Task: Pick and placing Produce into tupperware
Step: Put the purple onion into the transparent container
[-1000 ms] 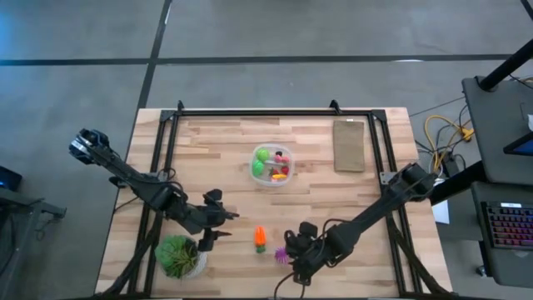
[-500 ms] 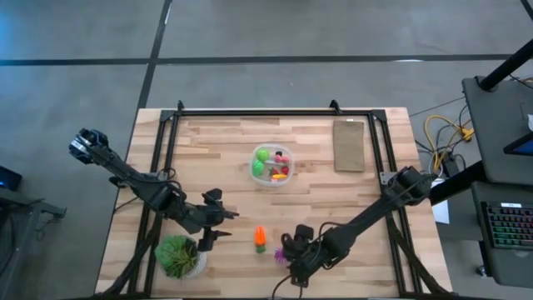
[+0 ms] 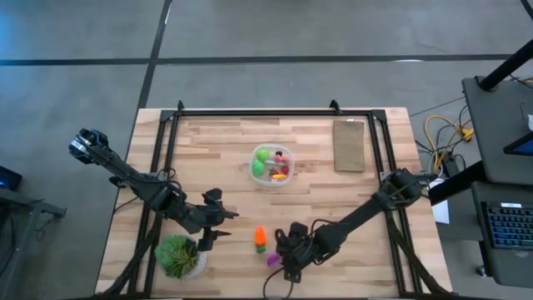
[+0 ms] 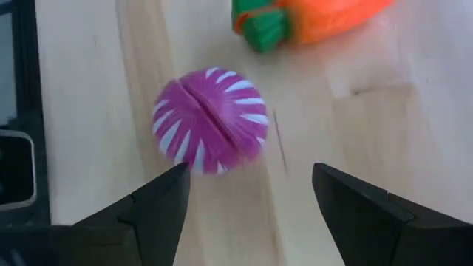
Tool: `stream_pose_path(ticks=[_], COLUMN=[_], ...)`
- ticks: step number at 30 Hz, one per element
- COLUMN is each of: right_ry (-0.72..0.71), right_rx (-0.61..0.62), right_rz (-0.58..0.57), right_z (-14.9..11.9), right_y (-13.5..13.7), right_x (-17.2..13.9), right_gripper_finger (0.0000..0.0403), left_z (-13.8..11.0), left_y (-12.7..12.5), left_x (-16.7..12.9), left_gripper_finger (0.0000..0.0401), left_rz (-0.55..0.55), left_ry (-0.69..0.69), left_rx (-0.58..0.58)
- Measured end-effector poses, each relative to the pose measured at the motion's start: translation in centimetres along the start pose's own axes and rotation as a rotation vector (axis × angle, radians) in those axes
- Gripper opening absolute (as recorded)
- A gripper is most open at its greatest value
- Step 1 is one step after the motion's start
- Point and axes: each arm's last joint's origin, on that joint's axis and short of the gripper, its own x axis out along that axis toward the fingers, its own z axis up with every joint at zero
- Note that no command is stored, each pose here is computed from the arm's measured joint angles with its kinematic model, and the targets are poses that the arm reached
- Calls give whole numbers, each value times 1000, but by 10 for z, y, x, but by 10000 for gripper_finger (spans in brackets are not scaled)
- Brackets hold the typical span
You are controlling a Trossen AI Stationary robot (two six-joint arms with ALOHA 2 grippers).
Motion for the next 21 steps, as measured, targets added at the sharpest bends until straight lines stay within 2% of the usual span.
stream_pose_path(ticks=[8, 16, 21], right_ry=[-60, -12, 30], right_rx=[-93, -155, -161], right_rz=[105, 72, 42], right_z=[21, 22, 20], right_y=[19, 28, 27], right_x=[-9, 20, 21], right_gripper_finger=[277, 277, 277], left_z=[-1, -3, -3], left_y=[0, 1, 1], left_x=[0, 0, 0], left_gripper_finger=[227, 227, 227], left_rz=[3, 13, 13], left_ry=[7, 29, 29], left_rx=[2, 9, 9])
